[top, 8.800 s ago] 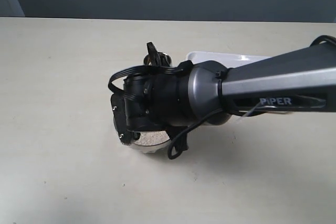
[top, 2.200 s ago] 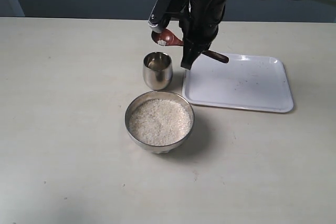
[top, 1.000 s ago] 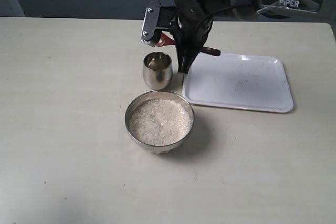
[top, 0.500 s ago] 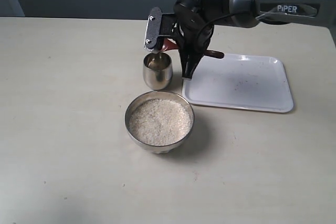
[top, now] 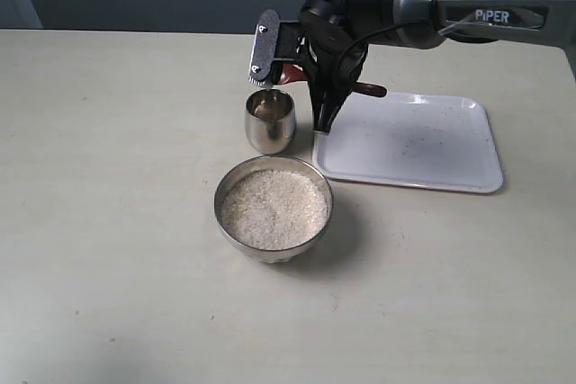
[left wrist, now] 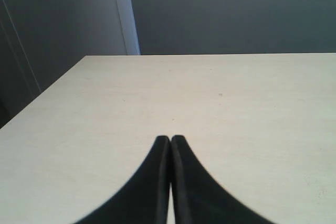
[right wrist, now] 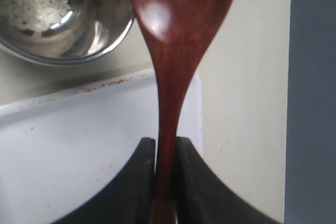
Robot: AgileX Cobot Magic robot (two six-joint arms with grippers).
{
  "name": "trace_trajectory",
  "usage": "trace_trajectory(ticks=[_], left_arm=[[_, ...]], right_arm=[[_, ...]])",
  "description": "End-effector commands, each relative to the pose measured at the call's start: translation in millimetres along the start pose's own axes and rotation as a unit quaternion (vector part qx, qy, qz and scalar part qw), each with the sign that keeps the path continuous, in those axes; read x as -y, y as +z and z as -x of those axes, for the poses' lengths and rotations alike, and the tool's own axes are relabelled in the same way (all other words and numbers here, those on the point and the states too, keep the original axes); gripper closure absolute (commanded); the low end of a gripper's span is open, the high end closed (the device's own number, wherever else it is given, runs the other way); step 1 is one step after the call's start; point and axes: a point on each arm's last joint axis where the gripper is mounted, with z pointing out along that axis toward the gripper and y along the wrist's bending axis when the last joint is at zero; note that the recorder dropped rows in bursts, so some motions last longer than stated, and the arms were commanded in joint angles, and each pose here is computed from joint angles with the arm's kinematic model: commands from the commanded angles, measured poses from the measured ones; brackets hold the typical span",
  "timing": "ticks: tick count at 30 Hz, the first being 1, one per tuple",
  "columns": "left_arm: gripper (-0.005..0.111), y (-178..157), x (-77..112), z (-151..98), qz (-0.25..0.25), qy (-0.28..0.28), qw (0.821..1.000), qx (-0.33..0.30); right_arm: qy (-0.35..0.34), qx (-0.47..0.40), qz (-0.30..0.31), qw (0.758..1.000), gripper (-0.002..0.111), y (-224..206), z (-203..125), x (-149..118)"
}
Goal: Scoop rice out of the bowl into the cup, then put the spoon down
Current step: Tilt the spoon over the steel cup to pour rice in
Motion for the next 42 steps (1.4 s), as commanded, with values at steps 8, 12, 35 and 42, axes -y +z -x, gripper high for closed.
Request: trace_trajectory(ticks=[8,12,35,42], left_arm=[[0.106,-1,-0.1,3,0.000,-0.001,1.000,0.011],[0.106,-1,-0.1,3,0.000,-0.001,1.000,0.011],[0.106,-1,-0.1,3,0.000,-0.001,1.000,0.011],[0.106,-1,-0.1,3,0.000,-0.001,1.000,0.011]], right_arm=[[0.024,0.005,-0.003,1.000,0.109,-4,-1,3],[0.017,0.005,-0.010,1.000,0.109,-4,-1,4],[0.069,-0.007,0.021,0.997,0.109,-17,4,-6],[0.125,0.004,0.052,0.991,0.109,-27,-3,-1]])
